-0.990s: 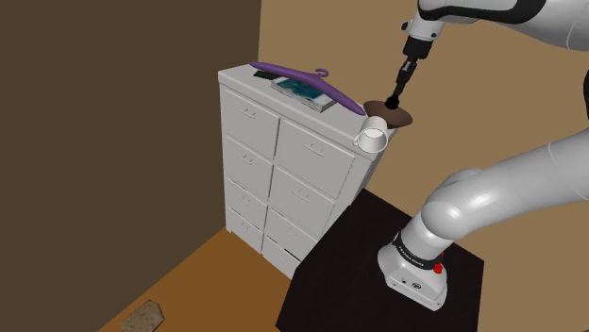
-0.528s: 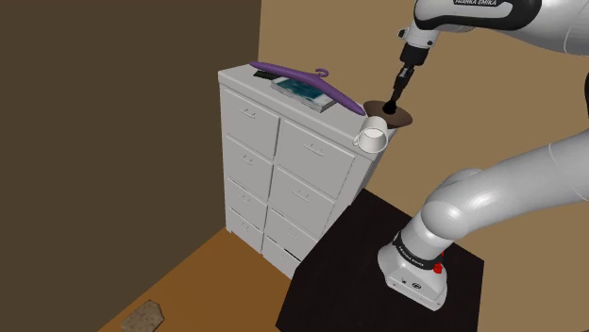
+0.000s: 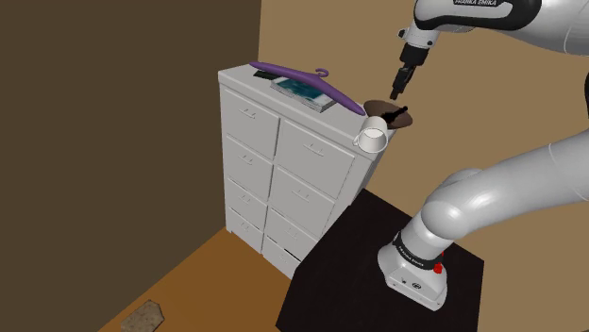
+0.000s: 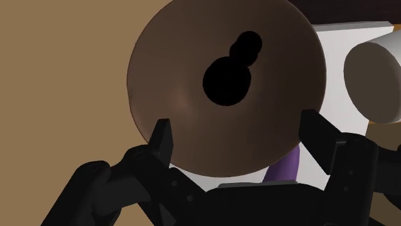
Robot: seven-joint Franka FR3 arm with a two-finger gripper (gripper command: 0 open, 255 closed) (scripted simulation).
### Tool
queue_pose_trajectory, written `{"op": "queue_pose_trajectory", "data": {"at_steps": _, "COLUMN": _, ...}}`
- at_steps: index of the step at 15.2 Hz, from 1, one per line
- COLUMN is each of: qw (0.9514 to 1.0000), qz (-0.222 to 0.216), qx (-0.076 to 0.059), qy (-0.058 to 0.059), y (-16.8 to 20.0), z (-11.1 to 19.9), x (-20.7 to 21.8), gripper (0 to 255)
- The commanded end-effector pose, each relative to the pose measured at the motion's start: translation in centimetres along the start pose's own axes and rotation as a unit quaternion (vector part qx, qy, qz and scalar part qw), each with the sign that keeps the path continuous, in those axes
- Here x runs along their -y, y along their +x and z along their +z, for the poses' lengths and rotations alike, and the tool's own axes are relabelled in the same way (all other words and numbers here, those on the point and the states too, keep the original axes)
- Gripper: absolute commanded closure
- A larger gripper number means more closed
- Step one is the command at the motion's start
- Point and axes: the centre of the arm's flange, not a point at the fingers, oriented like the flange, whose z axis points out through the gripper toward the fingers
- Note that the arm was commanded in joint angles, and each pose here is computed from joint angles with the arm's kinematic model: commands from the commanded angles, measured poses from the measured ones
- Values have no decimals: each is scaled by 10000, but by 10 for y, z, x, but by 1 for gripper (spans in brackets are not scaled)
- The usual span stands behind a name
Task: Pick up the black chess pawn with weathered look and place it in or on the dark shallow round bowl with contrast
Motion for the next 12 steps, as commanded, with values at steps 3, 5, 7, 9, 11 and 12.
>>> {"op": "queue_pose_trajectory", "data": {"at_steps": 3, "qw": 10000, "qz": 0, "qx": 0, "qy": 0, "y": 0, "z": -26, "x": 0, "gripper": 0}}
{"op": "queue_pose_trajectory", "data": {"at_steps": 5, "qw": 10000, "qz": 0, "qx": 0, "qy": 0, "y": 0, "z": -50, "x": 0, "gripper": 0}}
{"op": "queue_pose_trajectory", "data": {"at_steps": 7, "qw": 10000, "qz": 0, "qx": 0, "qy": 0, "y": 0, "z": -50, "x": 0, "gripper": 0}}
{"op": "queue_pose_trajectory", "data": {"at_steps": 9, "qw": 10000, "qz": 0, "qx": 0, "qy": 0, "y": 0, "z": -50, "x": 0, "gripper": 0}}
{"op": "queue_pose_trajectory", "data": {"at_steps": 11, "qw": 10000, "qz": 0, "qx": 0, "qy": 0, "y": 0, "z": -50, "x": 0, "gripper": 0}}
{"op": "queue_pose_trajectory", "data": {"at_steps": 12, "qw": 10000, "qz": 0, "qx": 0, "qy": 0, "y": 0, "z": -50, "x": 0, "gripper": 0}}
